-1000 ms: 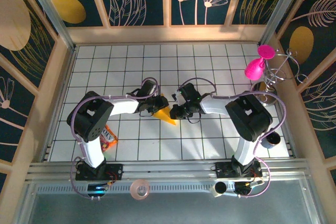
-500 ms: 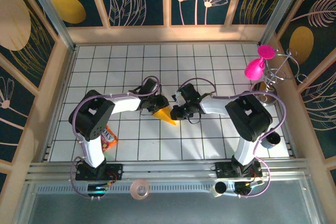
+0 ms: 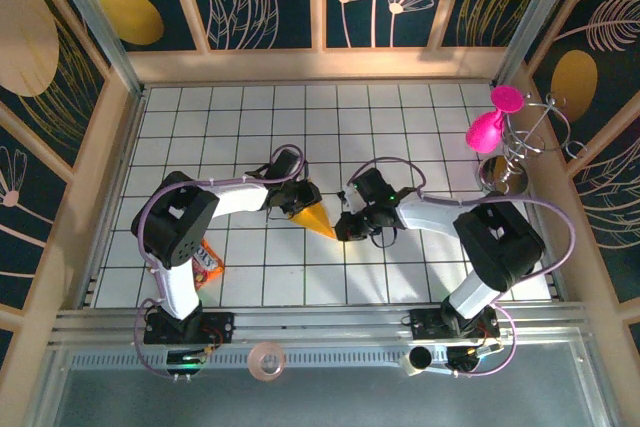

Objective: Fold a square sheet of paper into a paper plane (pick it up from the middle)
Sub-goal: Fourth fold the wing at the center of the table.

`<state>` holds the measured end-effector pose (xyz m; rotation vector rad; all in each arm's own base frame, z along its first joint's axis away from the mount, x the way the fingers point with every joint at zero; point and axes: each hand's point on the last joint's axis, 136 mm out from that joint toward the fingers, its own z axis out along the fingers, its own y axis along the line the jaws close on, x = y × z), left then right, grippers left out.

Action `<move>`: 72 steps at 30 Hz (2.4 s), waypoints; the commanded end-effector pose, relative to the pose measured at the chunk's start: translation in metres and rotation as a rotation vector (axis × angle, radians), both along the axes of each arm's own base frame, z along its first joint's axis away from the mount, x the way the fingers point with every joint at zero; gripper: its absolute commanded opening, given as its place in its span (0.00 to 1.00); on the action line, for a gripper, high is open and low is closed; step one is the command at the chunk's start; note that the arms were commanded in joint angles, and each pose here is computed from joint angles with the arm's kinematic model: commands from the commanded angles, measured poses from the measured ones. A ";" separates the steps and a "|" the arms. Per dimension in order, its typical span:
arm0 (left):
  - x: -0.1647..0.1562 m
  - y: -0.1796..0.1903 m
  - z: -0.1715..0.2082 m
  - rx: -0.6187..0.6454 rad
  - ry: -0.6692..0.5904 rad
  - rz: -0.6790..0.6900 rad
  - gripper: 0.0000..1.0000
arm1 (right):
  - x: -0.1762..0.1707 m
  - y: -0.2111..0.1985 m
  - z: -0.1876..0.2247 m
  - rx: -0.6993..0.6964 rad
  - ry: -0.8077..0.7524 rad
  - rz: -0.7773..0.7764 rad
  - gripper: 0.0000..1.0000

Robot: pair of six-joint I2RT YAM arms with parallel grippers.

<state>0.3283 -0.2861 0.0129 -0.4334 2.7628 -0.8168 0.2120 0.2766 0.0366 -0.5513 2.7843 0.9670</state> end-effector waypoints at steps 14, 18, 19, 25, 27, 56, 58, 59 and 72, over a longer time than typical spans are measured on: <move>-0.028 0.051 -0.059 0.232 0.147 0.070 0.24 | 0.048 0.045 -0.004 0.050 -0.003 -0.097 0.00; -0.029 0.053 -0.061 0.242 0.152 0.073 0.23 | 0.045 0.037 -0.023 -0.012 0.029 -0.117 0.00; -0.030 0.054 -0.062 0.247 0.155 0.075 0.23 | 0.043 0.033 -0.027 -0.031 0.035 -0.123 0.00; -0.032 0.061 -0.067 0.280 0.164 0.082 0.22 | 0.021 0.012 -0.046 -0.094 0.082 -0.113 0.00; -0.032 0.062 -0.067 0.287 0.163 0.082 0.22 | 0.008 0.005 -0.048 -0.099 0.104 -0.091 0.00; -0.020 0.040 -0.041 0.172 0.102 0.052 0.18 | 0.060 0.037 -0.011 0.002 -0.015 -0.150 0.00; -0.019 0.036 -0.037 0.155 0.093 0.047 0.18 | 0.056 0.033 -0.019 -0.022 -0.001 -0.150 0.00; -0.017 0.034 -0.034 0.143 0.083 0.046 0.18 | 0.054 0.030 -0.022 -0.032 0.006 -0.151 0.00; 0.007 0.007 0.042 -0.078 -0.144 0.023 0.24 | 0.045 0.021 -0.014 -0.032 -0.003 -0.154 0.00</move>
